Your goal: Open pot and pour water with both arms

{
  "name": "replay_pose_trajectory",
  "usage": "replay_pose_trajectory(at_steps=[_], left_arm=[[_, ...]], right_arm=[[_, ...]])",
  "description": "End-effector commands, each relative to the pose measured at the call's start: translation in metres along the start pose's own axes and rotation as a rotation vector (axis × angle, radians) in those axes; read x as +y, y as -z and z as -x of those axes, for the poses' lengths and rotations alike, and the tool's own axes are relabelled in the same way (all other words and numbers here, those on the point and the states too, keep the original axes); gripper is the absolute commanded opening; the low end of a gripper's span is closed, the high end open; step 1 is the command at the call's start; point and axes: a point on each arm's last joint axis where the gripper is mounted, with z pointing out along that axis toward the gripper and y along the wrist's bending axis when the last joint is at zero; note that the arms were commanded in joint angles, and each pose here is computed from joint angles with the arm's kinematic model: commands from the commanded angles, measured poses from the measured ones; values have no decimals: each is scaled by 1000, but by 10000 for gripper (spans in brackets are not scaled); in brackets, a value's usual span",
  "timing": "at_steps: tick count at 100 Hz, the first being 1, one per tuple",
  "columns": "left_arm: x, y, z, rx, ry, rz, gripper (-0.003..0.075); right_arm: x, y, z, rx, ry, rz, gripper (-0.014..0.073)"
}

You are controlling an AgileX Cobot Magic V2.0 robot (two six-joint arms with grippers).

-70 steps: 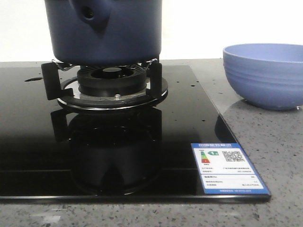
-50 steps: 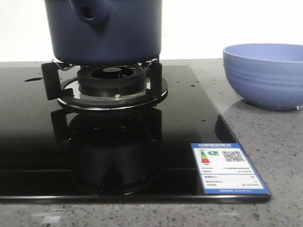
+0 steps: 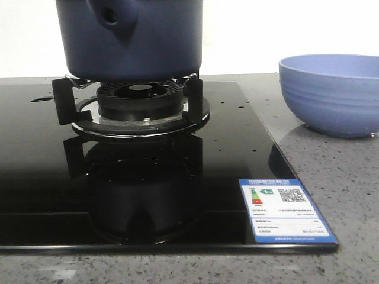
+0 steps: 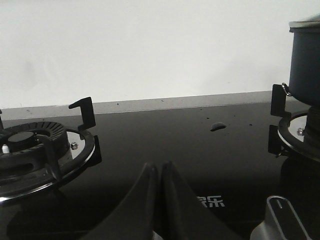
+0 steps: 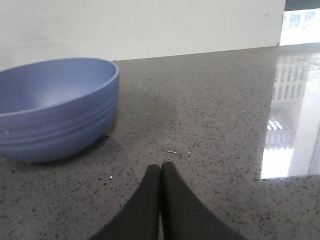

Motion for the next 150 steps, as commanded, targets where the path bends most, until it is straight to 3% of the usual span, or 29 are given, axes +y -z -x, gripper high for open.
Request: replay_pose_trajectory(at_steps=[1, 29, 42, 79, 91, 111, 124, 137, 150], left_arm=[[-1, 1, -4, -67, 7, -9, -20], [-1, 1, -3, -75, 10, -10, -20], [-1, 1, -2, -78, 109, -12, -20], [-1, 1, -2, -78, 124, -12, -20], [-1, 1, -2, -77, 253, -14, -20], [0, 1, -1, -89, 594, -17, -20], [3, 2, 4, -129, 788, -12, -20], [2, 4, 21, -143, 760, -40, -20], [-2, 6, 54, -61, 578, -80, -20]], right_arm=[[0, 0, 0, -77, 4, -5, -53], [0, 0, 2, -96, -2, -4, -53], [0, 0, 2, -96, -4, -4, -53], [0, 1, 5, -135, -15, -1, -53], [0, 1, 6, -137, -127, 9, -53], [1, 1, 6, -136, -460, 39, -53], [2, 2, 11, -137, -498, 51, -53], [6, 7, 29, -106, -452, 84, -51], [11, 7, 55, 9, -358, 99, -51]])
